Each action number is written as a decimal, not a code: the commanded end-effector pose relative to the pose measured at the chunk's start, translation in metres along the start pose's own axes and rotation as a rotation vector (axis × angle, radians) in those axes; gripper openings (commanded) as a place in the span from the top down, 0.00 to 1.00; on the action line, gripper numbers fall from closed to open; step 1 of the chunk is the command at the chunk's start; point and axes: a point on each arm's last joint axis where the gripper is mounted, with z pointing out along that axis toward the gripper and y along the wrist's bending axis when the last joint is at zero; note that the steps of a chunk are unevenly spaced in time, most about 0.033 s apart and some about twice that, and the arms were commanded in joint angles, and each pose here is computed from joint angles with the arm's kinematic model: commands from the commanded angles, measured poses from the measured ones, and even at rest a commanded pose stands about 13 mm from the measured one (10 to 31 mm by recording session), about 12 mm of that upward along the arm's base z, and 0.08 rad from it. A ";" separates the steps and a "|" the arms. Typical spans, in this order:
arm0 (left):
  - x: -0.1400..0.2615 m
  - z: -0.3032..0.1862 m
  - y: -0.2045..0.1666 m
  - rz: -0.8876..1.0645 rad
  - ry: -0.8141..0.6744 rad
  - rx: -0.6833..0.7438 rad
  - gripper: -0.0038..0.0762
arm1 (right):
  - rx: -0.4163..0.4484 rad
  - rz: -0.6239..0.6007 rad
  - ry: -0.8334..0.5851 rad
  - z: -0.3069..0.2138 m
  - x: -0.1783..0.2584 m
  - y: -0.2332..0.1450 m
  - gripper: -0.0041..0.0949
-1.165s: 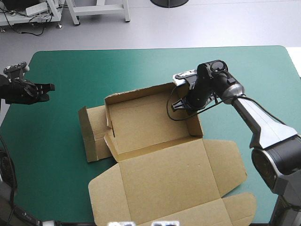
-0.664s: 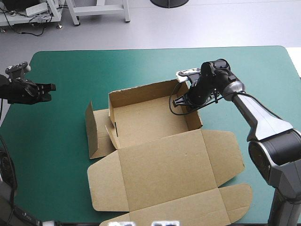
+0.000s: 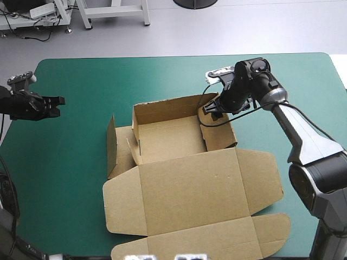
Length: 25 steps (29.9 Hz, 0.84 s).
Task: Fold the box
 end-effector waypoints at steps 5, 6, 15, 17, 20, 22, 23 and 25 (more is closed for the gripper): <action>-0.006 -0.022 -0.013 0.026 -0.089 0.025 0.96 | 0.058 -0.069 -0.025 -0.027 0.011 0.018 0.33; -0.006 -0.022 -0.012 0.028 -0.088 0.021 0.96 | 0.062 -0.065 -0.004 -0.022 0.014 0.017 0.33; -0.007 -0.022 -0.012 0.027 -0.100 0.017 0.96 | 0.092 -0.028 0.038 0.001 0.017 0.012 0.33; -0.007 -0.022 -0.012 0.027 -0.098 0.018 0.96 | 0.086 -0.018 0.019 0.003 0.015 0.012 0.33; -0.007 -0.022 -0.012 0.027 -0.095 0.019 0.96 | 0.088 -0.014 0.019 0.008 0.013 0.011 0.38; -0.006 -0.022 -0.012 0.027 -0.092 0.020 0.96 | 0.089 -0.008 0.024 0.011 0.013 0.011 0.49; -0.006 -0.022 -0.012 0.027 -0.092 0.020 0.96 | 0.089 -0.008 0.026 0.012 0.013 0.011 0.55; -0.006 -0.022 -0.012 0.027 -0.091 0.020 0.96 | 0.100 -0.013 0.030 0.013 0.013 0.010 0.80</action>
